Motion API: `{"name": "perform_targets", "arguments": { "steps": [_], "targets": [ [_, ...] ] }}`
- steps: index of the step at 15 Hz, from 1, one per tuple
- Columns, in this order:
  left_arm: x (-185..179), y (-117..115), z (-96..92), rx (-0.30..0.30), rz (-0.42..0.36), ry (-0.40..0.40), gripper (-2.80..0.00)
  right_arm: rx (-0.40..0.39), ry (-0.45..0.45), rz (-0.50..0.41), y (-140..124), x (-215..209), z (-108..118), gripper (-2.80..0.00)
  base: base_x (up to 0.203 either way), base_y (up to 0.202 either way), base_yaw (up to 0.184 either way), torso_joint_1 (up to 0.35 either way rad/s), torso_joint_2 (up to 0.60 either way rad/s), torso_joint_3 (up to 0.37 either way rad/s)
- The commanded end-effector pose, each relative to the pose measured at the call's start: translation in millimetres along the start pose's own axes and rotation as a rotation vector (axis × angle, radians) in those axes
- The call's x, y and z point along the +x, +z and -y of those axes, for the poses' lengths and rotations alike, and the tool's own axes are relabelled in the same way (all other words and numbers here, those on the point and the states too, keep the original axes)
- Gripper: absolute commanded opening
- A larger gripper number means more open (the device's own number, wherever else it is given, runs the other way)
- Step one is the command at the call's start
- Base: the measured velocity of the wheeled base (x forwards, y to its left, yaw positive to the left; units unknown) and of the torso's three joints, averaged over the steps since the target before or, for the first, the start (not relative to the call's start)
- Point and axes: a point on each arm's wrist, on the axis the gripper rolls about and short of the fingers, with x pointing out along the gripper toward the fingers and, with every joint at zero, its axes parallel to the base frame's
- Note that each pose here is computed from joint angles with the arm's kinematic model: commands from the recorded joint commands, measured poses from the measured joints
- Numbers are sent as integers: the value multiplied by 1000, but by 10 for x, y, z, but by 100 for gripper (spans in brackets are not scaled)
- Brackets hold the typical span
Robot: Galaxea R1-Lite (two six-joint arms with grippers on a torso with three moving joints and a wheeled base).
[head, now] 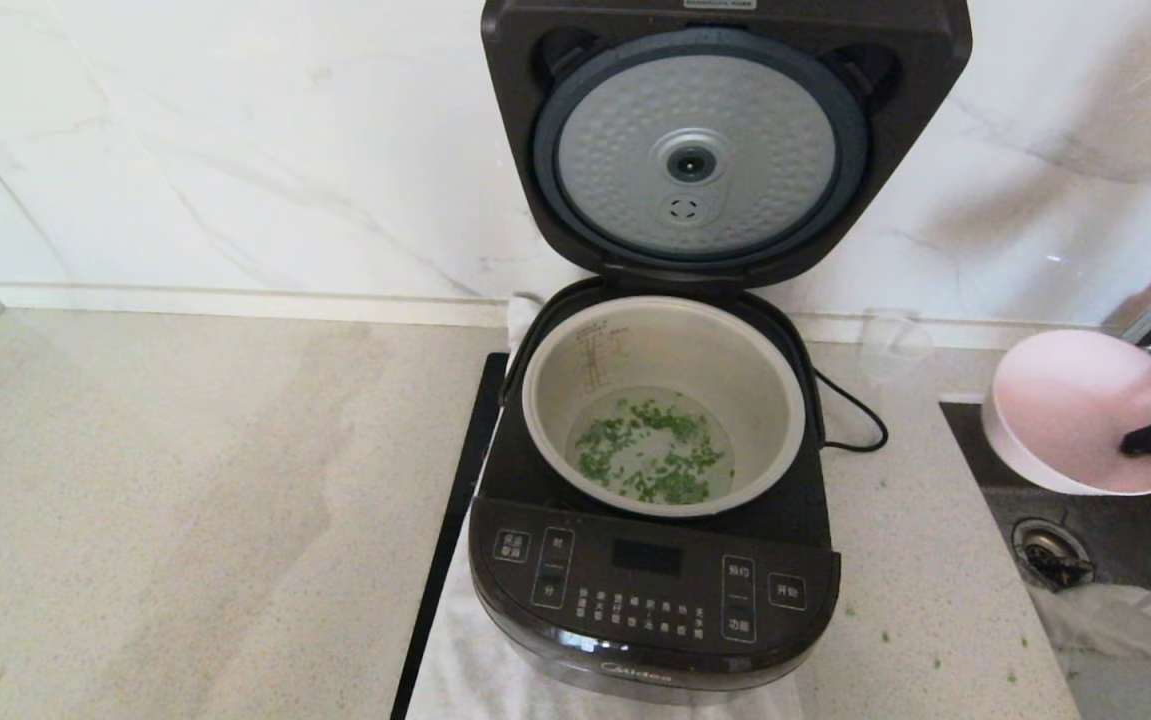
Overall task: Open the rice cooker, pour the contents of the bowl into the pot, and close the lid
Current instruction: Fill a bowl with water from the tap
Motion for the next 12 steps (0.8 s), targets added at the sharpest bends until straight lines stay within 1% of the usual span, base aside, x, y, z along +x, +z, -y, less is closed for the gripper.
{"name": "perform_targets", "arguments": {
  "steps": [1,3,4,6,7,8,9,10,12],
  "targets": [
    [-1,-1,0,0,0,0,-280,193,-133,-17,241,270,598,-280,0,0,0,0,0,0],
    [-1,-1,0,0,0,1,-280,326,-193,-47,379,498,1133,-280,0,0,0,0,0,0],
    [-1,-1,0,0,0,0,-280,377,-198,-62,413,572,1403,-280,0,0,0,0,0,0],
    [-1,-1,0,0,0,0,-280,456,-205,-90,429,693,1834,-280,0,0,0,0,0,0],
    [-2,-1,0,0,2,0,-280,499,-217,-103,415,747,2030,-280,0,0,0,0,0,0],
    [-1,-1,0,0,1,0,-280,532,-222,-112,400,796,2182,-280,0,0,0,0,0,0],
    [-1,-1,0,0,0,0,-280,564,-225,-109,389,841,2368,-280,0,0,0,0,0,0],
    [-2,-1,0,0,2,0,-280,589,-227,-102,388,880,2542,-280,0,0,0,0,0,0],
    [-1,-1,0,0,0,1,-280,623,-230,-71,453,907,2813,-280,0,0,0,0,0,0]
  ]
}}
